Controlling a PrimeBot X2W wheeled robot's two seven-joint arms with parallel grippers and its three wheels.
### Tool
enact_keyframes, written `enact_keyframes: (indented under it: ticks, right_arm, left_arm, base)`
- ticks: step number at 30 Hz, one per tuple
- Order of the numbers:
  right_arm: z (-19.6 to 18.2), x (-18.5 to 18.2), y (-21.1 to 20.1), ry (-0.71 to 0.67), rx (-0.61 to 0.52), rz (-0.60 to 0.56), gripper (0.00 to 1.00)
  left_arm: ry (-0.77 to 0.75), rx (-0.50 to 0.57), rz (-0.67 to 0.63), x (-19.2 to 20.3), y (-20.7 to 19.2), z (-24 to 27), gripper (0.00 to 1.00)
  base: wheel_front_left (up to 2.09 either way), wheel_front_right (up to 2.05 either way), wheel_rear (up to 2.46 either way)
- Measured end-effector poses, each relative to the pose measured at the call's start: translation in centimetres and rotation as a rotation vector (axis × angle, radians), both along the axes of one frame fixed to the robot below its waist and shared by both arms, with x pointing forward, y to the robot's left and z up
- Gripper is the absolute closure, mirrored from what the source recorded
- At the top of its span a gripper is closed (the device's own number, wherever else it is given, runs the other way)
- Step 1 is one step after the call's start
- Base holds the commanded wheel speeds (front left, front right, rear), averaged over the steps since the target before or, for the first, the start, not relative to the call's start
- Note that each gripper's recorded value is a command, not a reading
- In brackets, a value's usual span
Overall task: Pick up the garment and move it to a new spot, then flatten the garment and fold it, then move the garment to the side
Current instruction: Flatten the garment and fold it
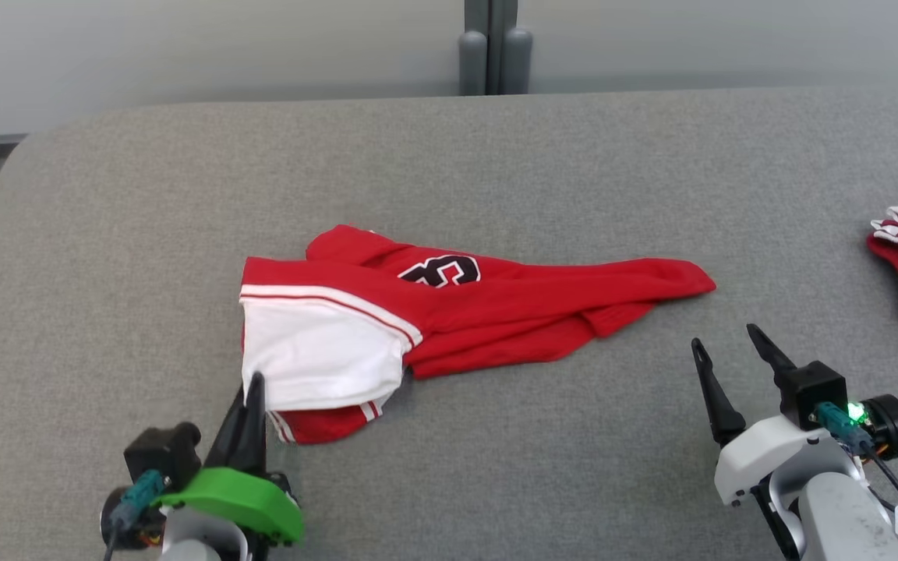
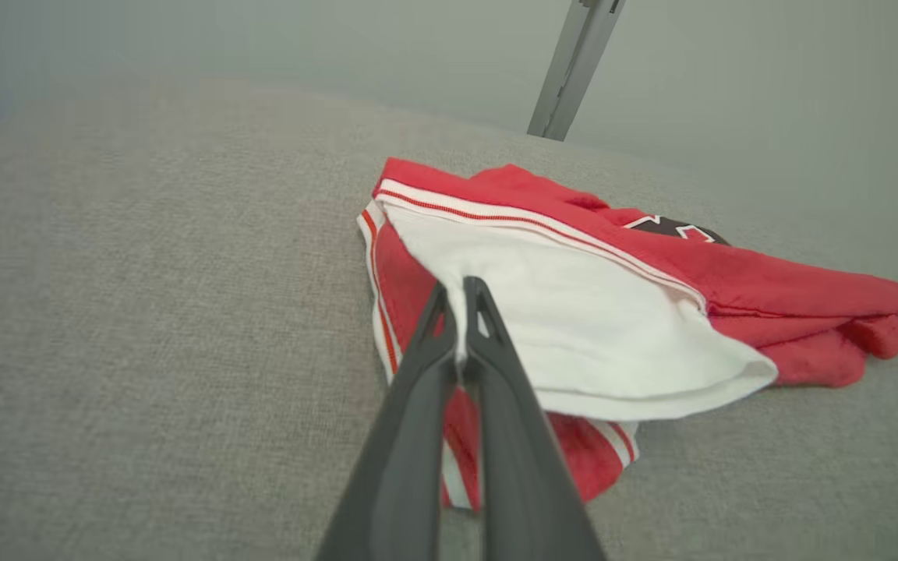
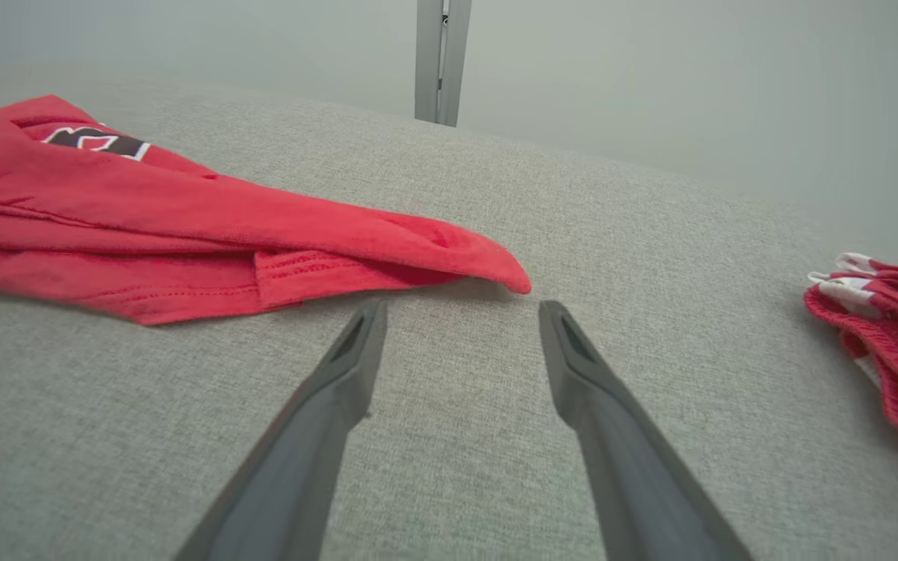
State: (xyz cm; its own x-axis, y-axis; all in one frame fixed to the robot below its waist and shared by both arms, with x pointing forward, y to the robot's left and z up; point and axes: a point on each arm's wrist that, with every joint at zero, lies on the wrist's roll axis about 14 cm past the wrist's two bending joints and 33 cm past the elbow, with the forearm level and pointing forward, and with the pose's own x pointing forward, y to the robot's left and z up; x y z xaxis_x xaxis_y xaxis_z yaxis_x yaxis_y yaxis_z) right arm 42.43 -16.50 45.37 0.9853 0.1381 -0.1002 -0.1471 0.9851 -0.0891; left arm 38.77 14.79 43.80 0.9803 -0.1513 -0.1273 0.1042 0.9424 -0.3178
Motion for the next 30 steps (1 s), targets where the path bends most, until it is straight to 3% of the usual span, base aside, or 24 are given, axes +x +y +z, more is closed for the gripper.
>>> enact_keyframes:
  ticks: [1,2,30]
  right_arm:
    - [0.1,-0.2,0.1,-0.001,0.005,0.001,0.0]
    - [0.1,-0.4,0.2,-0.002,0.007,0.002,0.0]
    - [0.0,-0.3,0.6,0.001,0.035,-0.003,0.0]
  left_arm:
    - [0.022,0.003,0.003,-0.7,0.1,-0.7,0.54]
    - [0.036,0.0,0.011,-1.2,0.2,-1.0,0.0]
    - [0.107,-0.023,0.03,-2.3,-0.1,-3.1,0.0]
  base:
    - [0.0,0.0,0.0]
    - [0.0,0.0,0.0]
    - [0.0,0.0,0.0]
